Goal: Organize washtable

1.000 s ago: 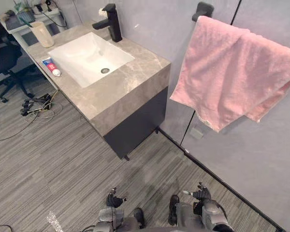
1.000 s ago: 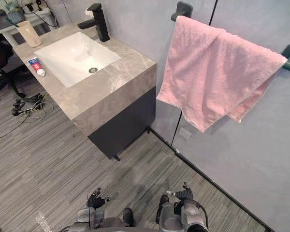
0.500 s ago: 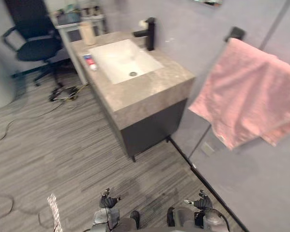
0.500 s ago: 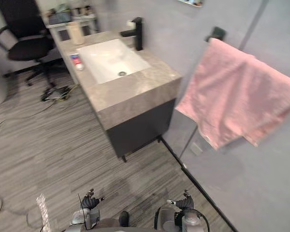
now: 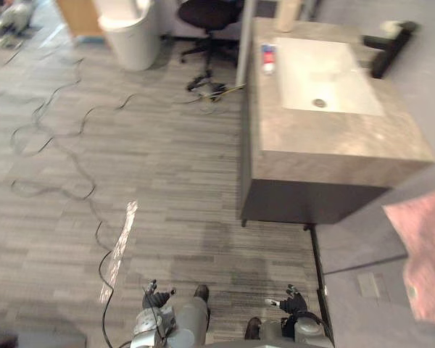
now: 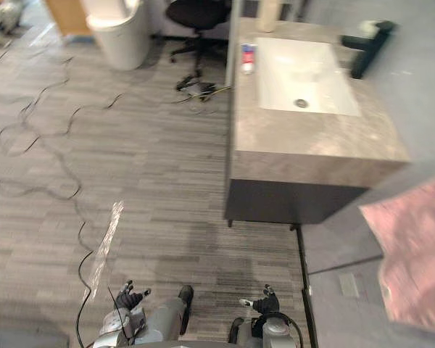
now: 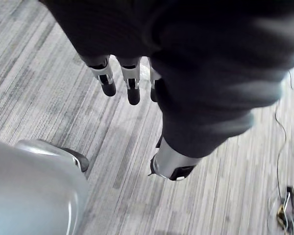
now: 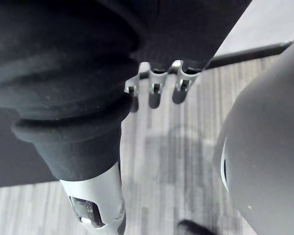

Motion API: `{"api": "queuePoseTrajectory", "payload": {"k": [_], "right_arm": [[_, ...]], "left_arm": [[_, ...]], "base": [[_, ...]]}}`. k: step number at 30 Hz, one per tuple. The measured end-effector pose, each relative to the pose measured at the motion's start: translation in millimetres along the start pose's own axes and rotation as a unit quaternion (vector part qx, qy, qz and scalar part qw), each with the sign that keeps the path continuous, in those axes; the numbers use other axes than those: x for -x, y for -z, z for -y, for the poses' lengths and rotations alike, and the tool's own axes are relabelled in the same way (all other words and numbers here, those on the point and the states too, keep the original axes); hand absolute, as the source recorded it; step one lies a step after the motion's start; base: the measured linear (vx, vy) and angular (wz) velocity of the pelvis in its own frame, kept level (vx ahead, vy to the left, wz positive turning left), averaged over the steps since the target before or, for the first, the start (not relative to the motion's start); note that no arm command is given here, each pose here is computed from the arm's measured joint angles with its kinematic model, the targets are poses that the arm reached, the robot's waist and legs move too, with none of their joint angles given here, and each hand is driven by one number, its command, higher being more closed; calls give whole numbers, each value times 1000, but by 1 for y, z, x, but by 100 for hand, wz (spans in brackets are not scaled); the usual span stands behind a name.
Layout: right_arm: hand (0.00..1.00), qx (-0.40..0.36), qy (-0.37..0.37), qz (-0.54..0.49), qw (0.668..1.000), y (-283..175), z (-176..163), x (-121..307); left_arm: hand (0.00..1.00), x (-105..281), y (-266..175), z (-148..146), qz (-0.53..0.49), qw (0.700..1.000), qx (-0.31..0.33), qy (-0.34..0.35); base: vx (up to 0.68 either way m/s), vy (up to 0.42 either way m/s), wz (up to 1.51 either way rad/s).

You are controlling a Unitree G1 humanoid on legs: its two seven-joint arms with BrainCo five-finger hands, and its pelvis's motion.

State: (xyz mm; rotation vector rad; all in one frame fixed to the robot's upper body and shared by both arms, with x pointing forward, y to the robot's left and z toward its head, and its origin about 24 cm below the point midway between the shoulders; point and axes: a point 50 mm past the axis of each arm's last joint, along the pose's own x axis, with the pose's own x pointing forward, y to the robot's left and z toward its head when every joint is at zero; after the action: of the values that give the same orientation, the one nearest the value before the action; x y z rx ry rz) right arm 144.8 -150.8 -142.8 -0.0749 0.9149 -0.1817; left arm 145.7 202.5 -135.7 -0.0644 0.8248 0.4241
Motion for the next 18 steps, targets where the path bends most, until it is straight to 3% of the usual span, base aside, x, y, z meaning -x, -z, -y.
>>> {"api": "queuePoseTrajectory", "payload": {"k": [5, 8, 14, 18], "right_arm": [[0, -20, 18, 31, 999, -26, 5, -8], [0, -32, 9, 50, 998, -43, -4, -11], [0, -46, 25, 2, 999, -14, 2, -7], [0, -41, 25, 2, 999, -14, 4, -7]], "left_arm": [[0, 1, 1, -2, -2, 1000, 21, -11], [0, -4, -10, -9, 12, 997, 66, -30], [0, -3, 0, -29, -9, 996, 72, -59], [0, -3, 5, -25, -26, 997, 47, -49]], "base": [[72, 181, 75], [-28, 122, 35], [219, 348, 23], [331, 349, -15]]}}
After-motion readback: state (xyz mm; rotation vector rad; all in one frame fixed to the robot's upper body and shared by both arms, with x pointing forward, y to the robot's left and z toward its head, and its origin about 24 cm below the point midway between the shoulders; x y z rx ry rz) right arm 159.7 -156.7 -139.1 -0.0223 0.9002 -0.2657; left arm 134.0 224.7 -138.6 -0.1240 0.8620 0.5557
